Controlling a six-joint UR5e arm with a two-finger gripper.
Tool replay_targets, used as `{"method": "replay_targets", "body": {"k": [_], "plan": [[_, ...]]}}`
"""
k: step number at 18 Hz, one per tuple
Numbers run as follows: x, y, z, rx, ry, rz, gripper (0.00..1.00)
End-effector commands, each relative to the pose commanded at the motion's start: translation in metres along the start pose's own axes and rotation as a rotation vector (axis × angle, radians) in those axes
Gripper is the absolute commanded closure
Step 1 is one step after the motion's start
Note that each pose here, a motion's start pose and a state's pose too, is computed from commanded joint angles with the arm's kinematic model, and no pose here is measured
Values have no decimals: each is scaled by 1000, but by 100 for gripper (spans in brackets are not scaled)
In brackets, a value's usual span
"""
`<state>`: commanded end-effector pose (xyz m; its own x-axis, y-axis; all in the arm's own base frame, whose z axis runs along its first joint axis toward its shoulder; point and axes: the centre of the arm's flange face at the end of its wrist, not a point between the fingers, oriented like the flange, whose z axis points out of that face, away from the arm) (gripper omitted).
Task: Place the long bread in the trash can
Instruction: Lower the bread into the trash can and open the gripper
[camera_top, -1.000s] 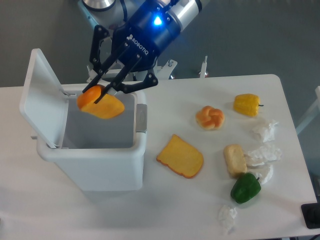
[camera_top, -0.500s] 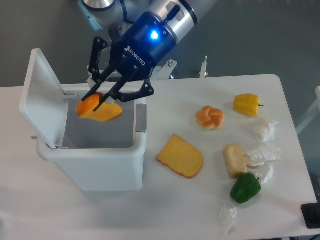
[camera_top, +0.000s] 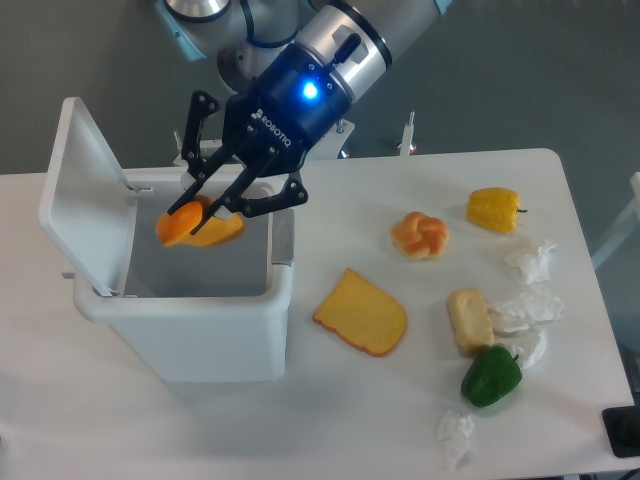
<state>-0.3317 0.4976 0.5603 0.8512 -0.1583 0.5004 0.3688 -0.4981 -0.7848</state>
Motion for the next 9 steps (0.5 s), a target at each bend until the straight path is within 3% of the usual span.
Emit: {"method": "replay_targets", "body": {"k": [7,9], "plan": [[-6,9,4,-8,3,-20,72],[-9,11,10,-15,10,-24,66]]}}
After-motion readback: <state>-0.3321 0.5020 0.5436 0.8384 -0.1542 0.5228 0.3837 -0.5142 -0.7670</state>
